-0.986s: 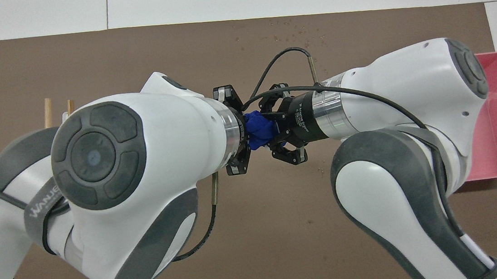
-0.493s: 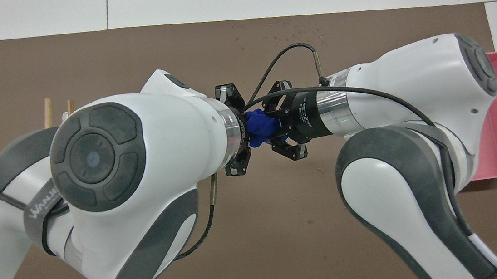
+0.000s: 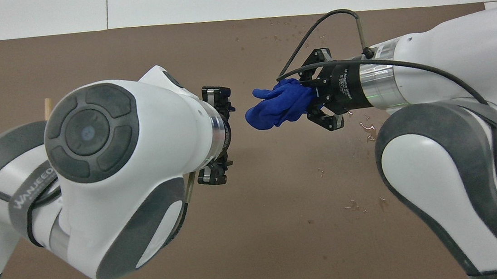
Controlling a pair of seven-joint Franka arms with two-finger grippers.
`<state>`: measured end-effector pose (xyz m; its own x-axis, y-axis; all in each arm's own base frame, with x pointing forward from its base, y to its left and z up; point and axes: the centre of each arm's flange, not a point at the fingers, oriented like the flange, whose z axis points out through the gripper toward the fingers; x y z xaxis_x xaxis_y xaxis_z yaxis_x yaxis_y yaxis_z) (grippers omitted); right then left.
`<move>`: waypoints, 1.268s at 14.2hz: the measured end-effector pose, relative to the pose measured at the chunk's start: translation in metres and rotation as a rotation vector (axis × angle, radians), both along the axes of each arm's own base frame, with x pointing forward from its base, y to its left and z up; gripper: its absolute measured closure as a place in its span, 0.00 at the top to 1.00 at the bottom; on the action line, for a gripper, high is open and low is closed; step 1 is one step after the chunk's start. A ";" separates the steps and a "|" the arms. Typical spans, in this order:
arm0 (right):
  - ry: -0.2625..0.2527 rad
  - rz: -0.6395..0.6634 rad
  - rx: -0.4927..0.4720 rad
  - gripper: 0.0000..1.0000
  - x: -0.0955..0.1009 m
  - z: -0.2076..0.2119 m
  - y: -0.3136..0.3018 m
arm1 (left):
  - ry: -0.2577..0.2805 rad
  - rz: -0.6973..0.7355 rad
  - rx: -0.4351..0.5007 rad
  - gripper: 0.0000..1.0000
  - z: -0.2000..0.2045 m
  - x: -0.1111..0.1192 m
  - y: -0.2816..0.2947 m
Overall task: Wipe water with towel using both arms
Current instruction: 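Open the left gripper and withdraw it while the right gripper pulls the towel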
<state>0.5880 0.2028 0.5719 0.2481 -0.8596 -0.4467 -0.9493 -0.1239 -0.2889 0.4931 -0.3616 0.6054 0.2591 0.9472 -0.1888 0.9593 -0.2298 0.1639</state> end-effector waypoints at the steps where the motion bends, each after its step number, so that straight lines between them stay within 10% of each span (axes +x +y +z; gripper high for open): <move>1: -0.049 0.022 -0.035 0.21 0.008 -0.003 -0.016 | 0.007 -0.025 0.020 1.00 -0.003 0.006 0.011; 10: -0.329 0.429 -0.502 0.21 0.103 -0.168 -0.144 | 0.096 -0.289 0.163 1.00 -0.028 0.058 0.144; 18: -0.264 0.591 -0.593 0.21 0.103 -0.271 -0.141 | 0.130 -0.810 0.174 1.00 -0.035 0.076 0.302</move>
<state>0.6906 0.0614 0.3008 0.7580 -0.6304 0.1673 -0.5940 -0.7732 -0.2221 0.5687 -0.0599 0.5707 0.8585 0.4955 -0.1324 0.4951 -0.8680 -0.0380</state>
